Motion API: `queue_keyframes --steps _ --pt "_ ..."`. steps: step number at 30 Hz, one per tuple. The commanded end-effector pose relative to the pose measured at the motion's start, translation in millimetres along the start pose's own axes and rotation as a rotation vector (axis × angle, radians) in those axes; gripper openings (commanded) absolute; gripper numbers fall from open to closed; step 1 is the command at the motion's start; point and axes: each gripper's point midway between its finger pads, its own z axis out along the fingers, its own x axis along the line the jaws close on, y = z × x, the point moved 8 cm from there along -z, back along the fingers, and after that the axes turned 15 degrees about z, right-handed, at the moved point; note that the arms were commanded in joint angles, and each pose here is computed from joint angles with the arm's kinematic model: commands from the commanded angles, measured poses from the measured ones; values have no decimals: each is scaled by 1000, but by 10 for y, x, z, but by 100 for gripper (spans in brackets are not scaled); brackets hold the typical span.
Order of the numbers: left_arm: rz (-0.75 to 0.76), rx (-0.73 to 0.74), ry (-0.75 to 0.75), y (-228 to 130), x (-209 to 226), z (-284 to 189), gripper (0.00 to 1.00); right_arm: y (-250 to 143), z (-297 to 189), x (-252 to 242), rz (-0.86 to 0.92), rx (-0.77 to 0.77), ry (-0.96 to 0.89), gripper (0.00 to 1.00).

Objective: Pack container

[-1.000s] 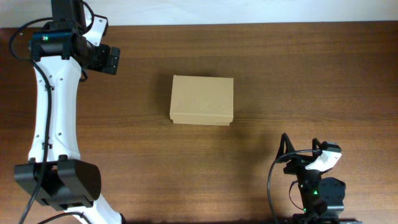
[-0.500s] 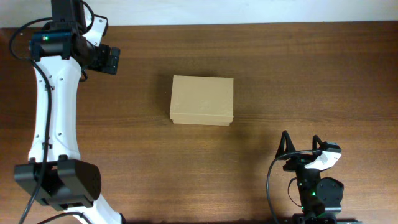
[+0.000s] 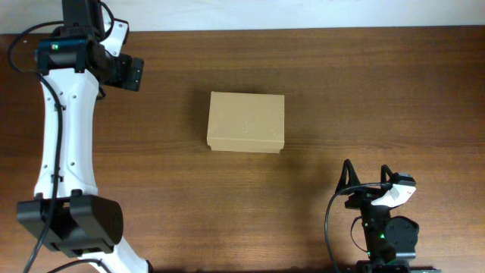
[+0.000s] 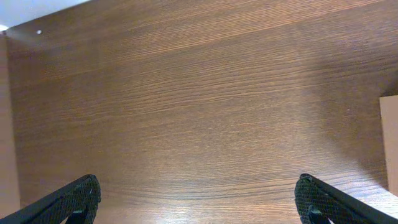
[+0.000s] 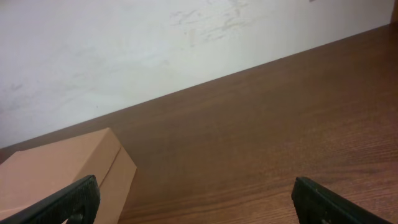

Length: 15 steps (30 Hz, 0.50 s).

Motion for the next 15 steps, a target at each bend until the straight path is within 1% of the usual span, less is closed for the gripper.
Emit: queue_keyframes --steps 1,3,5,6,7,8,10,11,13,15 --pt "-5 -83 74 -21 68 -452 99 -23 3 -21 10 -2 -10 99" --pt "-11 -194 63 -38 14 -654 99 -23 3 -21 10 -2 -10 99" --pt "-12 -392 74 -74 -83 -855 99 -22 3 -20 10 -2 -10 99" --pt "-9 -501 99 -153 -161 -941 100 -23 3 -21 10 -2 -10 99" --pt "-7 -574 128 -249 -230 -992 99 -23 3 -21 10 -2 -10 99" --pt "-9 -648 174 -433 -342 -1034 99 -22 3 -20 10 -2 -10 99" --pt "-11 -713 212 -790 -571 -1028 99 -22 3 -20 10 -2 -10 99" --pt "-6 -744 216 -1023 -738 -991 99 -23 3 -21 10 -2 -10 99" --pt "-6 -759 225 -1401 -997 -849 99 -22 3 -20 10 -2 -10 99" --pt "11 -815 212 -1670 -1237 -697 99 -22 3 -20 10 -2 -10 99"
